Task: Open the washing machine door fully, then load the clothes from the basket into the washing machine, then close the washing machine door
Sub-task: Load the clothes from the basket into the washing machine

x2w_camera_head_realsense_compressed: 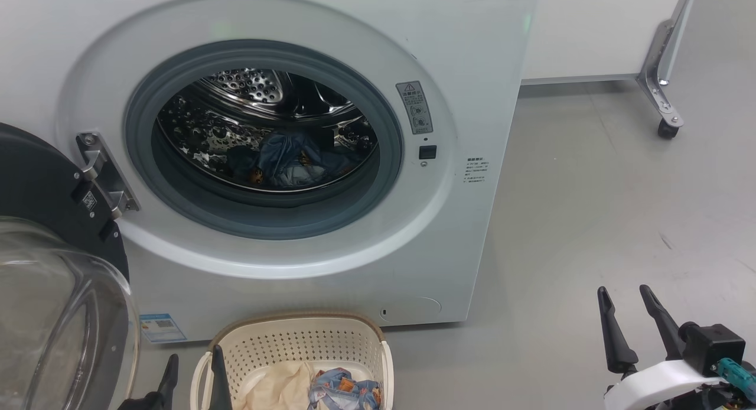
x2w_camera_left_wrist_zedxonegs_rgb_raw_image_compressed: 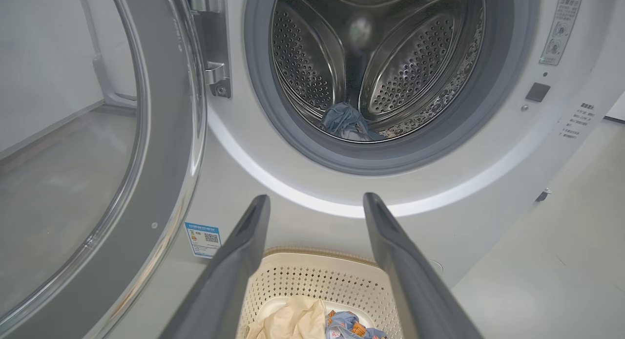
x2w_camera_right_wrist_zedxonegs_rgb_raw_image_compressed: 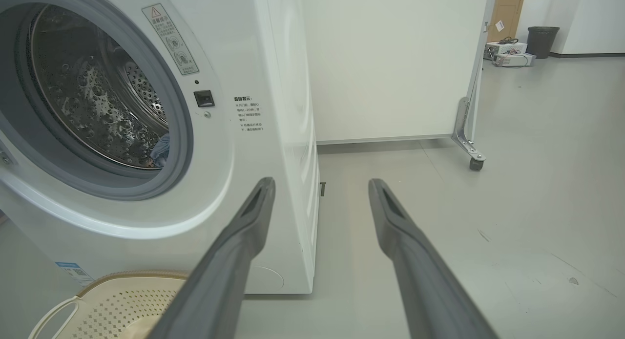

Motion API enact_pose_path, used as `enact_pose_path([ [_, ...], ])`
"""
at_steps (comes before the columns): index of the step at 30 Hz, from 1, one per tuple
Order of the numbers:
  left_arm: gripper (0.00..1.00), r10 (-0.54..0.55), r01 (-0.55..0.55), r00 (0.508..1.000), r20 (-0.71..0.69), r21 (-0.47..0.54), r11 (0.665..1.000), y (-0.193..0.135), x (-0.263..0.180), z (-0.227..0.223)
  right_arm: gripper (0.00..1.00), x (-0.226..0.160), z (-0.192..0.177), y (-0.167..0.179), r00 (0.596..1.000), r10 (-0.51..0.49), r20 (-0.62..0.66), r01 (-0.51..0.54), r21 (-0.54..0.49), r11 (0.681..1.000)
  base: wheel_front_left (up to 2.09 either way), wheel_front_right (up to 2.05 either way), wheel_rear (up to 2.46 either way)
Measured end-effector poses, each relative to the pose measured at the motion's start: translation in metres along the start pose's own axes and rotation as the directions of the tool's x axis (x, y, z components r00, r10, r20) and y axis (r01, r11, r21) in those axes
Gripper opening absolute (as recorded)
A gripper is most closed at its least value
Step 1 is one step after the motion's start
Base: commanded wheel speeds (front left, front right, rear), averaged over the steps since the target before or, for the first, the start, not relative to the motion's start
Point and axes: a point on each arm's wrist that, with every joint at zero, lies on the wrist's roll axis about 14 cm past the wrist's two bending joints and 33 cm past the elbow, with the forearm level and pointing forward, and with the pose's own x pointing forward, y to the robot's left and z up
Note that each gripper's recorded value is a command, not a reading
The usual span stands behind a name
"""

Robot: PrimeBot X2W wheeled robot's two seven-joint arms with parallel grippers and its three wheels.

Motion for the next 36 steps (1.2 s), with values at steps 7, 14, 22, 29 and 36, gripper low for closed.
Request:
enact_pose_path([
  [7,1.0,-0.003,0.003,1.0,0.002,-0.002,1.0,-0.001,0.001,0.001,1.0,0.0,-0.001,0.0,1.0,-0.002,-0.001,0.002,0.004,1.0,0.0,0.0,0.0],
  [14,1.0,-0.012,0.011,1.0,-0.016,-0.006,1.0,-0.004,0.001,-0.005,1.0,-0.001,-0.003,0.001,1.0,-0.006,-0.006,0.006,0.013,1.0,0.0,0.0,0.0],
  [22,1.0,-0.049,0.047,0.995,-0.086,-0.034,0.998,-0.013,0.004,-0.022,1.0,-0.001,-0.009,-0.003,0.999,-0.028,-0.025,0.028,0.024,0.999,0.0,0.0,0.0],
  [29,1.0,-0.068,0.056,0.986,-0.153,-0.083,0.995,-0.019,0.007,-0.036,1.0,0.003,-0.013,-0.002,0.999,-0.035,-0.036,0.037,0.037,0.999,0.0,0.0,0.0],
  [36,1.0,-0.105,0.083,0.968,-0.226,-0.104,0.991,-0.026,0.018,-0.052,1.0,0.017,-0.013,-0.004,0.998,-0.043,-0.035,0.045,0.04,0.998,0.0,0.0,0.0],
])
